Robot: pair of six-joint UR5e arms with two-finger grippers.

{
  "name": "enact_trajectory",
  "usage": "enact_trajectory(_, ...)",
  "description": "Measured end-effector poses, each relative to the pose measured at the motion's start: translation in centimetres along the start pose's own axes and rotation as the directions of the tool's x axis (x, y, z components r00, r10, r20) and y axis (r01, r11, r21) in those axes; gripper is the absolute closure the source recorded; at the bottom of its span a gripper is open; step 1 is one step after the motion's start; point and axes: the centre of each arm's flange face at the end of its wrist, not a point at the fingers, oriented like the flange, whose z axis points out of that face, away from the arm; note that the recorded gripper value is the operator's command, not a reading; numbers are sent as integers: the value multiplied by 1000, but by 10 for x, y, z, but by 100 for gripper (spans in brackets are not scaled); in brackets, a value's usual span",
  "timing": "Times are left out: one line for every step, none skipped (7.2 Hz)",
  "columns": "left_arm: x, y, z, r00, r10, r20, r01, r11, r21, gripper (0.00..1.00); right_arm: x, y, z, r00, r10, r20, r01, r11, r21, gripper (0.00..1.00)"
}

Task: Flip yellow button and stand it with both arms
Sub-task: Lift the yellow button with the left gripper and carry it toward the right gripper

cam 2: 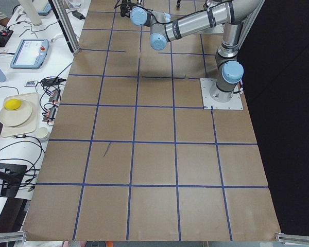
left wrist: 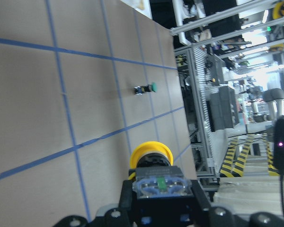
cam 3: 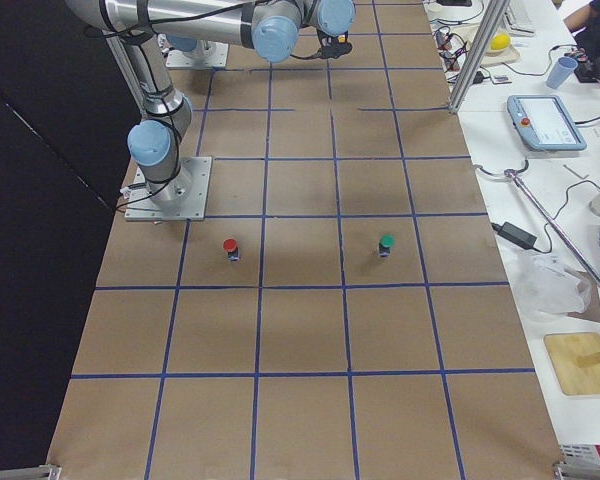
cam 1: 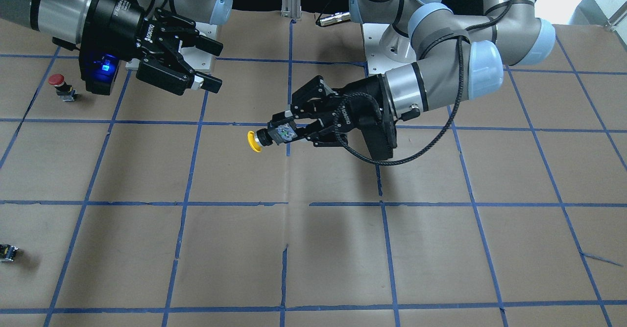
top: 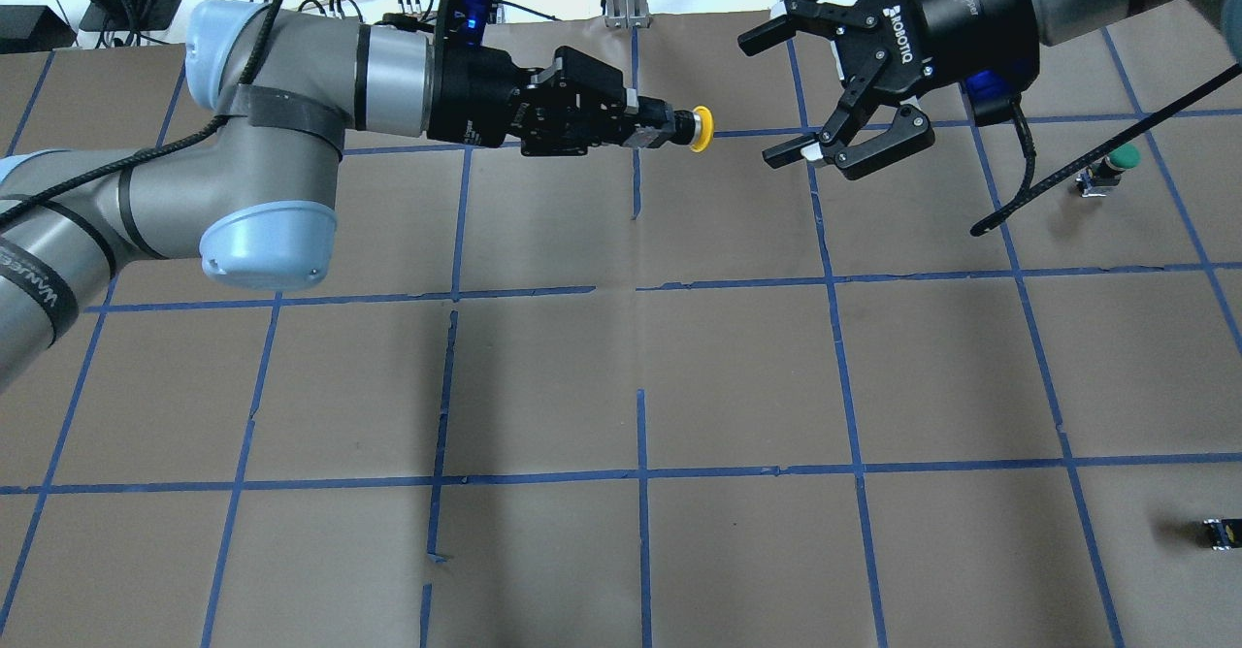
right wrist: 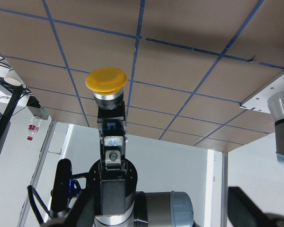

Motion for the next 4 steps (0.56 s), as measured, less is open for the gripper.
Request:
enact_trajectory(4,11,9,997,-17,-76,16,1000,-14,100,-3,-3,1,1000,14,4,-14,1000,1,0)
enact_trajectory(5,23,13,990,-31,-138,28,999,-23,100,-6,-6,1,1000,27,8,-28,1000,13,0)
enact_trajectory(7,31,14,982,-52,-180,48,998,-30,100,-6,-9,1,999,34,4,-34,999,33,0)
enact_trajectory(11,36,13,972,-78,-221,71,997,-40,100,-4,-13,1,999,44,-11,-44,997,59,0)
